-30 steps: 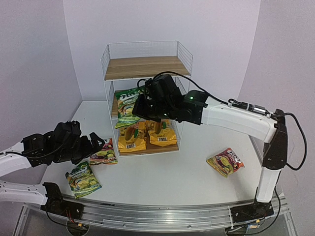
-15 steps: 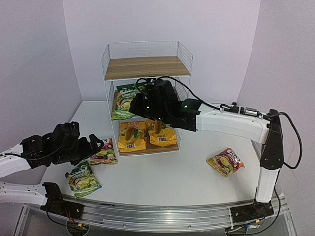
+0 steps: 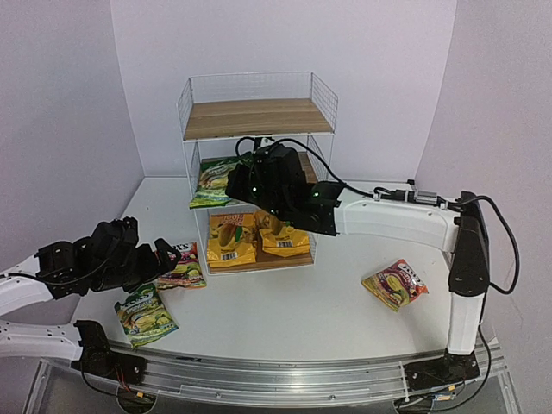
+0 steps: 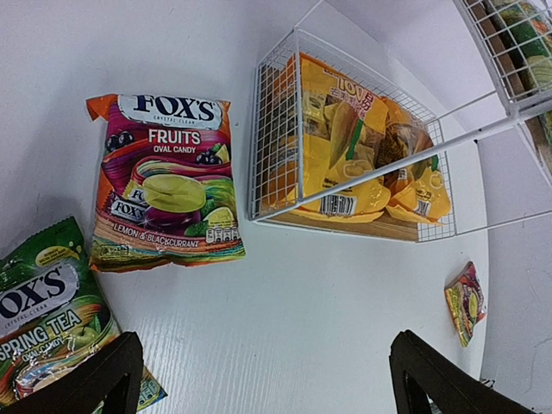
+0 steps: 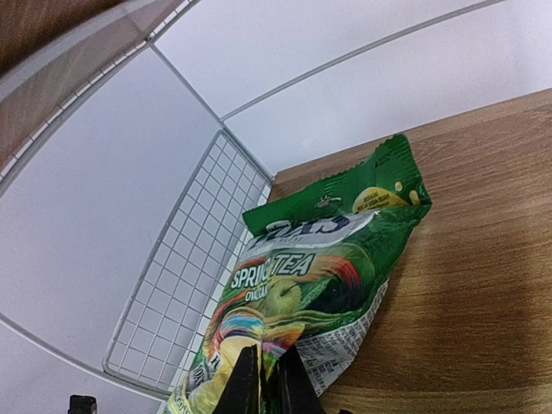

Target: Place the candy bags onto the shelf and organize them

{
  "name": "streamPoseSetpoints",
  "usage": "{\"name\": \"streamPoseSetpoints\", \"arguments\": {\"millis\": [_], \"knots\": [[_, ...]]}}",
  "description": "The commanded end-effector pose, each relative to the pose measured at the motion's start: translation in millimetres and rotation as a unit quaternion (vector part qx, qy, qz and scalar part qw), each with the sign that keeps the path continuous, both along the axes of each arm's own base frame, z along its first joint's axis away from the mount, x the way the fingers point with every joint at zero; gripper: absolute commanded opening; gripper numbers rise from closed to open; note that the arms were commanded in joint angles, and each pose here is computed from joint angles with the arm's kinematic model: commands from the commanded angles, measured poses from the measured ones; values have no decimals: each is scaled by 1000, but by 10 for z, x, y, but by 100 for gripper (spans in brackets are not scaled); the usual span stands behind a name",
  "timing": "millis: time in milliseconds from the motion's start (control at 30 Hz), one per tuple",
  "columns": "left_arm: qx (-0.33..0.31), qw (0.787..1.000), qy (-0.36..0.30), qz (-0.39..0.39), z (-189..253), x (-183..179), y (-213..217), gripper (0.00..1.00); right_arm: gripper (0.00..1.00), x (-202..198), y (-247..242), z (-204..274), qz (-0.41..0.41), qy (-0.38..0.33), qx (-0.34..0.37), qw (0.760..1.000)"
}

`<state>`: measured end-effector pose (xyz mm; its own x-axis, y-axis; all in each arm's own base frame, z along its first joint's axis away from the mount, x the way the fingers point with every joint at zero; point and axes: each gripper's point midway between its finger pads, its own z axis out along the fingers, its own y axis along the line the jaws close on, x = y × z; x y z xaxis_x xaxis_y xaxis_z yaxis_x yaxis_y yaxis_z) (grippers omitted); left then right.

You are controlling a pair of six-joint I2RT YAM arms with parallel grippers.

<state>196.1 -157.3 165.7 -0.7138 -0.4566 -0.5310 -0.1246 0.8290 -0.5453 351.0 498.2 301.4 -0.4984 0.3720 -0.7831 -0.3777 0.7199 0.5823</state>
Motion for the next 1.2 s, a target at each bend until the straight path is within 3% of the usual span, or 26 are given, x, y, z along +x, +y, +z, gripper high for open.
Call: {"name": "streamPoseSetpoints", "arguments": {"millis": [0,433,833,1000,1167], "knots": [[-13,1000,-4,2,31,0,0,99,7,90,36,-60,-9,-33,-12,999],[-20,1000,3,-14,-27,-11,-81,100,12,173,67,-137,-25,-49,-19,998],[-26,999,-4,-22,10,-15,-104,100,50,5,-98,58,-14,-34,11,999],[-22,999,-2,-30,3,-1,-149,100,77,-81,-154,156,-2,-34,17,999],[-21,999,-3,-32,4,12,-170,99,81,-197,-182,229,22,-27,15,999]]}}
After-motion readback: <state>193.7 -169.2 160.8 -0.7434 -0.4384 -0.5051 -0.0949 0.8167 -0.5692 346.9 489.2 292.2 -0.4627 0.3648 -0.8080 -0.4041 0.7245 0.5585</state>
